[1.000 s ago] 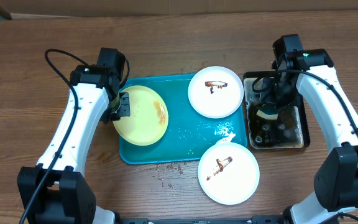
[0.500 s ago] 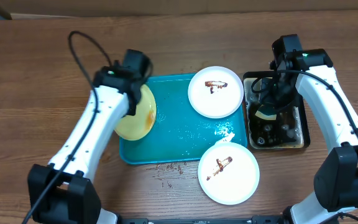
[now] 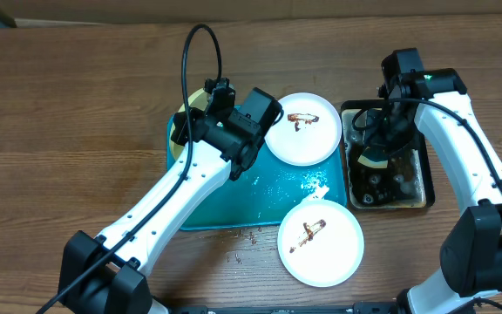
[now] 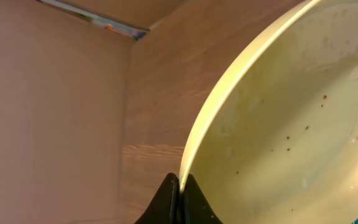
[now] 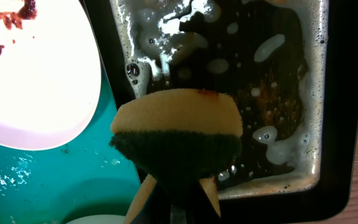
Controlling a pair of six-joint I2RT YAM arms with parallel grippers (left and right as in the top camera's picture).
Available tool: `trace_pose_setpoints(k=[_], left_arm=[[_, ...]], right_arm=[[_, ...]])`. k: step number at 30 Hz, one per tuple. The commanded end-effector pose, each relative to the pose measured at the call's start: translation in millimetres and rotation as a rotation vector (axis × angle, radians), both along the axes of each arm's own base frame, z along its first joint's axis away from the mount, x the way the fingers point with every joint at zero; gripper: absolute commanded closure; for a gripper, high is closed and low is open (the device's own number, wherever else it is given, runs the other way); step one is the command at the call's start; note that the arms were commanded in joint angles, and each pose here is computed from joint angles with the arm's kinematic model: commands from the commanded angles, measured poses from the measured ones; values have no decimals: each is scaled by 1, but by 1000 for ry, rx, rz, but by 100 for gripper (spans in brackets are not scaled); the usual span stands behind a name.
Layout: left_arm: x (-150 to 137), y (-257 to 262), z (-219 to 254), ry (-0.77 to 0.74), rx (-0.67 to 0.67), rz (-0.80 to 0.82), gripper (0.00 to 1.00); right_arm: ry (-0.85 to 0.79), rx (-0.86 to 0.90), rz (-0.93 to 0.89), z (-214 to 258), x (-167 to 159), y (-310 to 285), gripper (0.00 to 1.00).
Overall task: Clean dirty plates on tray and stack at the side
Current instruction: 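Lift the yellow plate with the left gripper and place it left of the tray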
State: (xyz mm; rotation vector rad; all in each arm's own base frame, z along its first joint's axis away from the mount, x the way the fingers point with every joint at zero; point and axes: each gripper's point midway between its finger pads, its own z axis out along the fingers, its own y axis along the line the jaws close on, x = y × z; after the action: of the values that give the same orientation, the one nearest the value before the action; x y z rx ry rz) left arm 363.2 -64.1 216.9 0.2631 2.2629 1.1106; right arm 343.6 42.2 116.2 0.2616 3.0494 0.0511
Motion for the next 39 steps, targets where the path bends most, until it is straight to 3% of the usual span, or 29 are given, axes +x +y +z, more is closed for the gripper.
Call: trace_pose_setpoints(k=[1,28,32,39], left_arm=[[2,-1,29,-104,46,11,96],[2,1,26,-99,27,20,96],[2,17,3,-1,-86,58,96],[-12,87,-42,160,-485,302,96]], right_arm=[[-41,10,6,13,1,2,96],[-41,10,6,13,1,2,96],[-37,10,7,13,0,2,96],[-33,9,10,13,-1,1,96]])
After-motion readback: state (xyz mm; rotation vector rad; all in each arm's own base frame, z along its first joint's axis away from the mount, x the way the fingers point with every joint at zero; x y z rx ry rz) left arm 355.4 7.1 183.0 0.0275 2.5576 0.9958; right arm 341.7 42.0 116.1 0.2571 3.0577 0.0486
